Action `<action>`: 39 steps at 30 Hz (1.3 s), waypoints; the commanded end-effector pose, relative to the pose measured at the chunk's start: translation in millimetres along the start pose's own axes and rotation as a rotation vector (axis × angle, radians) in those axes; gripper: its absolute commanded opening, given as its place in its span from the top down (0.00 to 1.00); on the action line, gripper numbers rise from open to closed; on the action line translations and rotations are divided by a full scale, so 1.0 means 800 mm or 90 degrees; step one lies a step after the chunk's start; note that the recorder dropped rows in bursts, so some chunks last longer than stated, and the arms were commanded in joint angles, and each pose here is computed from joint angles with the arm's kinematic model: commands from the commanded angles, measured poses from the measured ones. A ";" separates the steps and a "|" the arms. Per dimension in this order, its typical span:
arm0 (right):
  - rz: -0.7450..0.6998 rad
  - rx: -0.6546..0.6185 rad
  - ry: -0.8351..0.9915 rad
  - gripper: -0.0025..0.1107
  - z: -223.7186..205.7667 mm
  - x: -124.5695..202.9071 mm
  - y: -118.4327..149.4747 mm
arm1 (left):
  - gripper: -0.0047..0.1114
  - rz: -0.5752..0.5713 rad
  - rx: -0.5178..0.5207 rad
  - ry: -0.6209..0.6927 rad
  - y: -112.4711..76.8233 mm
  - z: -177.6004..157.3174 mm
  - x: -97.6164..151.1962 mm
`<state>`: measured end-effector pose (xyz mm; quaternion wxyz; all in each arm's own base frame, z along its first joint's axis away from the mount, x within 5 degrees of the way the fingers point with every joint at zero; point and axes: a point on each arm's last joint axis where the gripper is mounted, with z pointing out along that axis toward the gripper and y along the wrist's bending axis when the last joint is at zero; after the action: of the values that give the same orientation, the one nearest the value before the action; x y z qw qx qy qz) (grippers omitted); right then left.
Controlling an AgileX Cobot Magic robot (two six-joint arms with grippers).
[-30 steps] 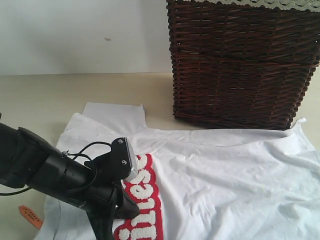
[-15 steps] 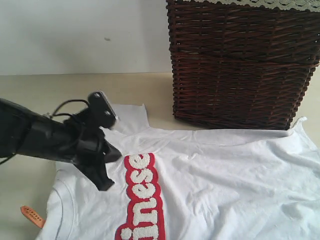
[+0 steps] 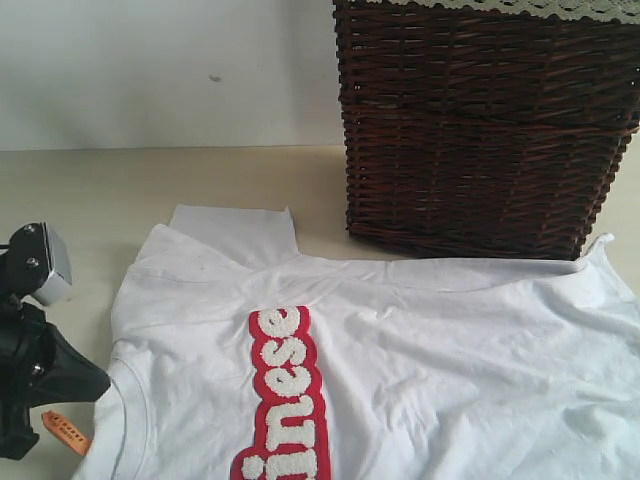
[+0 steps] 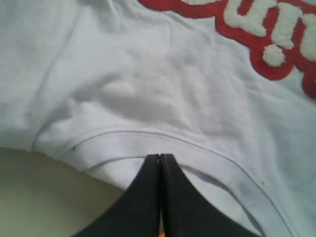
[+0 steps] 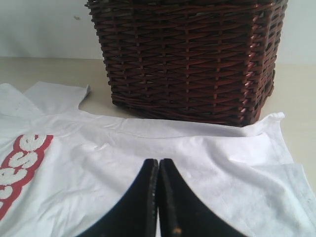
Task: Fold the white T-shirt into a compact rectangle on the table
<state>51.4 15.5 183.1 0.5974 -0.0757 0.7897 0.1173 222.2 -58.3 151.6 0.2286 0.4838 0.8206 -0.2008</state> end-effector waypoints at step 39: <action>0.001 0.002 -0.005 0.98 0.000 0.001 0.000 | 0.96 0.087 0.064 0.099 -0.029 0.066 -0.005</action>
<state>51.4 15.5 183.1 0.5974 -0.0757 0.7897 0.1173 209.5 -101.6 114.7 0.1425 0.5729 0.7807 -0.2051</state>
